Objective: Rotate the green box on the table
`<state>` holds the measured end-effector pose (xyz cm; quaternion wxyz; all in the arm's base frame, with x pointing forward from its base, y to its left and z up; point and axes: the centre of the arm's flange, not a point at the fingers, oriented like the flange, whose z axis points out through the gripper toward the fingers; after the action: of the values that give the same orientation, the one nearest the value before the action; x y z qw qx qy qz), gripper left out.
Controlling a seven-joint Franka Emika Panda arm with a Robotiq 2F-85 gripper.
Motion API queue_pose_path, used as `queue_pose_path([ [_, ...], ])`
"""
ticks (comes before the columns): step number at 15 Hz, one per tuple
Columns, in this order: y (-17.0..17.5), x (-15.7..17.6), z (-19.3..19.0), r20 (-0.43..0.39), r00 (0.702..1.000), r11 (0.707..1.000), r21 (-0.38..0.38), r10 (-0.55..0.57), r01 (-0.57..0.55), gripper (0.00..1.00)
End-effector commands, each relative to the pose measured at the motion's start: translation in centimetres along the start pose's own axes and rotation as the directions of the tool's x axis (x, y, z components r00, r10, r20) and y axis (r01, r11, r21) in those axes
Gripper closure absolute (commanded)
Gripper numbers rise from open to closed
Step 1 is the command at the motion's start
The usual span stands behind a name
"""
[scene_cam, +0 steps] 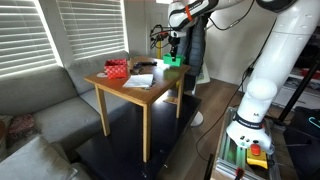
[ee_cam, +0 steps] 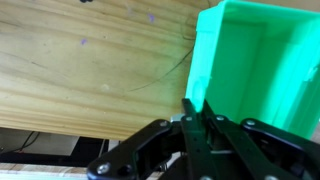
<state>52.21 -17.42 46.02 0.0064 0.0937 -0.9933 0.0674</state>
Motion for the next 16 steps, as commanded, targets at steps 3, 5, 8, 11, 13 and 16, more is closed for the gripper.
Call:
queue_pose_path([
  [3,1.6,-2.6,0.2,-0.023,0.998,0.998,0.021,0.052,-0.052,0.98],
  [5,2.3,-3.1,-0.1,-0.019,0.999,0.999,0.015,0.046,-0.046,0.98],
  [8,3.4,-3.6,-0.6,-0.017,0.999,0.998,0.022,0.052,-0.051,0.98],
  [11,4.2,-3.7,-0.8,-0.041,0.996,0.996,0.009,0.085,-0.085,0.98],
  [13,4.1,-3.4,-0.7,-0.062,0.993,0.995,-0.005,0.099,-0.099,0.98],
  [16,4.8,-3.4,-0.7,-0.061,0.995,0.996,-0.046,0.078,-0.081,0.98],
])
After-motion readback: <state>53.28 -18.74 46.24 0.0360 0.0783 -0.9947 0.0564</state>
